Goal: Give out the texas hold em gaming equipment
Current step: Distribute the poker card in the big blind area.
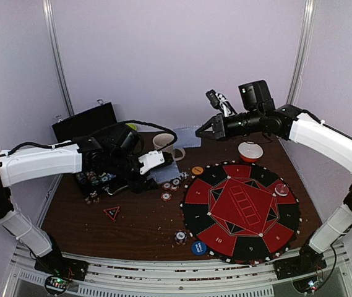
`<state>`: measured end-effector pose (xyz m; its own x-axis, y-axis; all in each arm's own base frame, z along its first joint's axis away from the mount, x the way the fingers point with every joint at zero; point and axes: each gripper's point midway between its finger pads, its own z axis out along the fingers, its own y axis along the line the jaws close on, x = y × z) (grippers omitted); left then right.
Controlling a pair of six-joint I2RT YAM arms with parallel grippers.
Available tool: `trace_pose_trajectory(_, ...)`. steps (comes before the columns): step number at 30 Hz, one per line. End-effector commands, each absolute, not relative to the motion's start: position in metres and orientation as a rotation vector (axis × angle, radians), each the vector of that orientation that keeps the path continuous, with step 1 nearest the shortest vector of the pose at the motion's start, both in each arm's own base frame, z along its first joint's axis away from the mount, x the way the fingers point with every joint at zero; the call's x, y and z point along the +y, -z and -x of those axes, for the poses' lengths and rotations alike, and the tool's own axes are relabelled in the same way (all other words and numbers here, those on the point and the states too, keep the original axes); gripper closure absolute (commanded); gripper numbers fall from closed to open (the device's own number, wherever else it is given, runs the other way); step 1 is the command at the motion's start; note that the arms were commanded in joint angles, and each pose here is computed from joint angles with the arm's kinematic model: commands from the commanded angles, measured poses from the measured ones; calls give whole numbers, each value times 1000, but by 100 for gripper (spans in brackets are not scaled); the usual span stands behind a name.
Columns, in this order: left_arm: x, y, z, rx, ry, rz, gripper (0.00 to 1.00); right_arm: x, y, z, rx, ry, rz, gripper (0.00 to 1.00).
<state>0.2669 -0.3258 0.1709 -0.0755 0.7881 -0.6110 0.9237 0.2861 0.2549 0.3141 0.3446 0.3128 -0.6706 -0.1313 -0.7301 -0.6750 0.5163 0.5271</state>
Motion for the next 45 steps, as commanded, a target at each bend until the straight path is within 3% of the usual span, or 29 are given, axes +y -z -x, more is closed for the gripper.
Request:
trace_pose_trajectory(1,-330,-178,-274,1863,276,-1491,45,322,-339,-328,2060,-1099,514,100)
trace_pose_trajectory(12,-326,-189,-302,1909,246,-1334,44,256,-340,-356,2052,-981,156,100)
trace_pose_trajectory(19,-318,-194,-322,1949,205,-1226,45,241,-309,-355,2155,-938,46,100)
trace_pose_trajectory(24,-306,-197,-331,1948,179,-1169,45,236,-252,-329,2364,-887,82,100)
trace_pose_trajectory(29,-299,-198,-334,1957,182,-1129,44,230,-239,-327,2329,-953,-98,100)
trace_pose_trajectory(40,-293,-203,-331,1955,176,-1112,44,212,-179,-447,1926,-890,-722,100)
trace_pose_trajectory(45,-292,-202,-331,1955,168,-1115,44,232,-127,-501,1947,-842,-829,100)
